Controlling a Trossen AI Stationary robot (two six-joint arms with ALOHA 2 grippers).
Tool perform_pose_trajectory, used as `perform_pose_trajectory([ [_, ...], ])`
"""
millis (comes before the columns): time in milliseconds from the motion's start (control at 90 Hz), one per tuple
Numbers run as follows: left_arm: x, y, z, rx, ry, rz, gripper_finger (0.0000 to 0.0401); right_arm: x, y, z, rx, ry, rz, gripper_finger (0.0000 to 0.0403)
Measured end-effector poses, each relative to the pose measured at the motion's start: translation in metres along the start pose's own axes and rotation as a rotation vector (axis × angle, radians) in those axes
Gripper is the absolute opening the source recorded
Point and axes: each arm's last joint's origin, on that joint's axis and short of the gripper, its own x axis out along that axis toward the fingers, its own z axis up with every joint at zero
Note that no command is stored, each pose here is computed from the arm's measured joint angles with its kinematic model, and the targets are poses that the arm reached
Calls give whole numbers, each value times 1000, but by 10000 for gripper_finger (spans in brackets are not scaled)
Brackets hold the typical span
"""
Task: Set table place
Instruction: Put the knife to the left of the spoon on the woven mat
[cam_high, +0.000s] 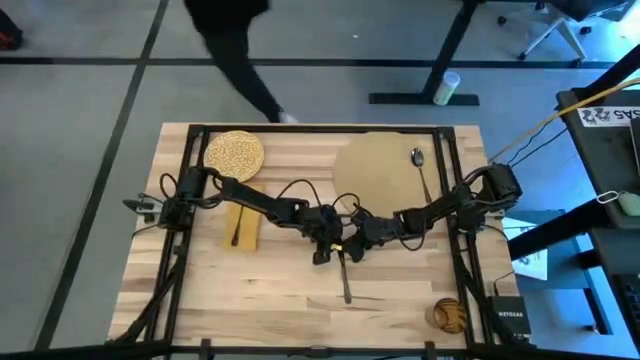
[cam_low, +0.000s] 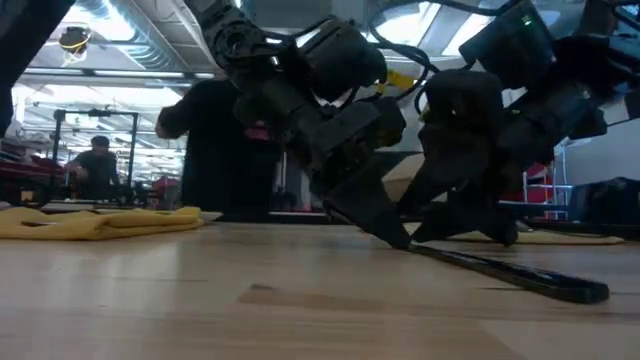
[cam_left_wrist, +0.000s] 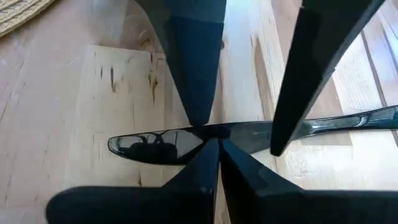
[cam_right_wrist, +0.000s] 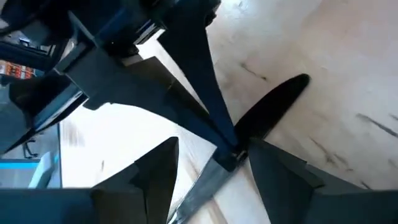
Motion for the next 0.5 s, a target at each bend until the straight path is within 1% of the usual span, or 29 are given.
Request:
perform_pose_trajectory([
  [222, 0, 0, 0, 0, -1, 0, 0, 0, 1, -1, 37, 41, 11, 188],
  [500, 0, -1, 0, 9, -2, -2, 0, 0, 1, -1, 56, 38, 8, 188],
])
